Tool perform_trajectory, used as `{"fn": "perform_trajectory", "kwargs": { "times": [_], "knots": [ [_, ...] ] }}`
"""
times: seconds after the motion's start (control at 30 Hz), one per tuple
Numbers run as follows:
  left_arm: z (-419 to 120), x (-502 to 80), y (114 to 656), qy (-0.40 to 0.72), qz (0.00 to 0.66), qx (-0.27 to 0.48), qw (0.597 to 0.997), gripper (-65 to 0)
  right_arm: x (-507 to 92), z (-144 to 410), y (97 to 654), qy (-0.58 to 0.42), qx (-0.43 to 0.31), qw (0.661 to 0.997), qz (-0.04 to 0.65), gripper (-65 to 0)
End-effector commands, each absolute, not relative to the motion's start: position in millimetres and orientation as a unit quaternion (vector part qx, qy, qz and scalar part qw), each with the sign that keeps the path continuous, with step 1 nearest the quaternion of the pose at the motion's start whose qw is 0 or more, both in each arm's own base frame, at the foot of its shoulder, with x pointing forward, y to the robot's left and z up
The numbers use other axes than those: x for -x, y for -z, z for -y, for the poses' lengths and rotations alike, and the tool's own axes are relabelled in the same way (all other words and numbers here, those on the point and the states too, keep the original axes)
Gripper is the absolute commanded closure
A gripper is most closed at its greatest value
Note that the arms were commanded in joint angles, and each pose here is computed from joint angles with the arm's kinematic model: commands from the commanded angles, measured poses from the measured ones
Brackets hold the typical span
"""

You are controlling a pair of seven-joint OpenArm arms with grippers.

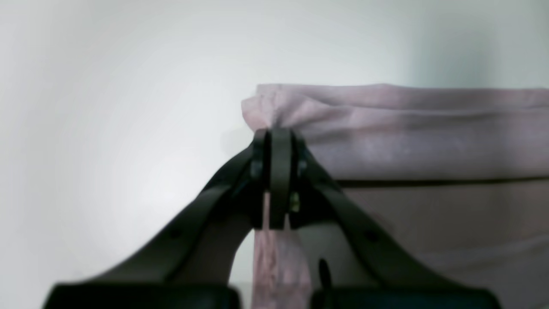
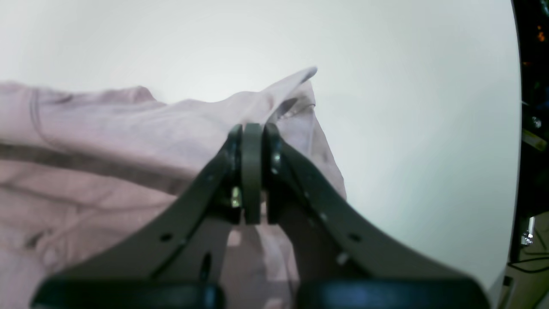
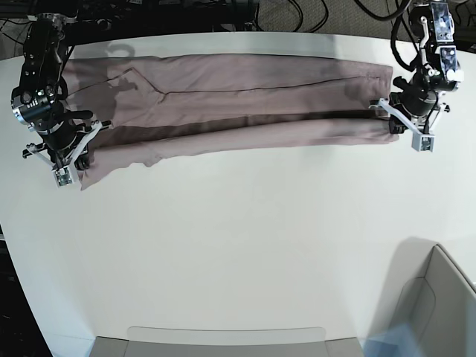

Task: Fold the T-shirt properly
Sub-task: 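Fold the hem over toward the folded shoulder edge with both grippers, then open both grippers and release the folded strip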

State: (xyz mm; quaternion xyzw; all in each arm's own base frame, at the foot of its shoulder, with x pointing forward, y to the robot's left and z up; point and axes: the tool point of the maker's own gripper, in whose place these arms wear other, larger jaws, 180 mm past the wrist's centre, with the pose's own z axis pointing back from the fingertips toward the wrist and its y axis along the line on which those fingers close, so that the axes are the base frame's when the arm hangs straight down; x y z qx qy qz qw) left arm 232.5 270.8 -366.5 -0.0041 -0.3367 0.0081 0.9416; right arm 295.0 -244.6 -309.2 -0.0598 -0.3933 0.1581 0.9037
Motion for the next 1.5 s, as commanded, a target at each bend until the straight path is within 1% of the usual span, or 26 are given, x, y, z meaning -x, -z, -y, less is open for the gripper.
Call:
{"fn": "perform_trajectory", "kwargs": {
  "times": [0.0, 0.1, 0.43, 0.7, 0.73, 0.77, 0.8, 0.87, 0.93, 1.03, 1.07, 1.23, 1.37, 1.47],
  "knots": [
    [-272.5, -238.0, 353.7, 0.001, 0.356, -0.002, 0.934, 0.0, -296.7, 245.7, 296.2, -0.163, 0.067, 0.894, 0.412, 0.0],
    [-270.4, -228.5, 356.8, 0.005, 0.348, -0.001, 0.938, 0.0, -282.5, 247.0, 298.2, -0.165, 0.071, 0.897, 0.404, 0.0],
    [-270.7, -194.7, 377.3, 0.003, 0.304, -0.001, 0.953, 0.0, -231.9, 254.6, 332.3, -0.163, 0.068, 0.924, 0.339, 0.0],
    [-268.6, -184.6, 383.5, 0.002, 0.29, 0.001, 0.957, 0.0, -217.9, 252.7, 342.3, -0.165, 0.062, 0.931, 0.32, 0.0],
    [-269.4, -183.9, 382.4, 0.002, 0.29, 0.0, 0.957, -1.2, -218.0, 253.2, 342.1, -0.165, 0.063, 0.931, 0.32, 0.0],
    [-269.1, -182.7, 382.0, 0.003, 0.292, 0.0, 0.956, -6.2, -218.0, 253.2, 342.1, -0.165, 0.063, 0.931, 0.32, -1.7],
    [-269.4, -180.5, 382.7, 0.004, 0.29, 0.0, 0.957, -10.0, -217.8, 253.9, 342.3, -0.164, 0.063, 0.931, 0.32, -5.6],
    [-269.9, -178.2, 382.6, 0.006, 0.288, -0.002, 0.958, -14.5, -218.0, 253.3, 342.4, -0.164, 0.063, 0.931, 0.32, -14.4],
    [-269.7, -179.1, 380.4, 0.008, 0.29, -0.003, 0.957, -14.7, -217.9, 252.4, 342.8, -0.165, 0.062, 0.931, 0.32, -21.8],
    [-270.2, -179.2, 380.2, 0.008, 0.29, -0.004, 0.957, -14.9, -219.3, 252.1, 342.5, -0.165, 0.061, 0.931, 0.321, -28.1],
    [-270.2, -179.8, 379.9, 0.008, 0.291, -0.004, 0.957, -14.9, -219.6, 251.8, 342.8, -0.166, 0.061, 0.931, 0.321, -29.1],
    [-269.5, -182.8, 377.8, 0.008, 0.296, -0.002, 0.955, -15.1, -220.2, 252.3, 342.5, -0.166, 0.061, 0.93, 0.322, -29.2],
    [-270.0, -195.7, 372.1, 0.007, 0.308, -0.002, 0.951, -18.2, -218.4, 255.3, 346.9, -0.163, 0.061, 0.933, 0.314, -29.2],
    [-268.3, -200.7, 373.4, 0.007, 0.309, 0.001, 0.951, -18.9, -221.8, 256.1, 351.7, -0.16, 0.058, 0.935, 0.311, -29.2]
  ]
}}
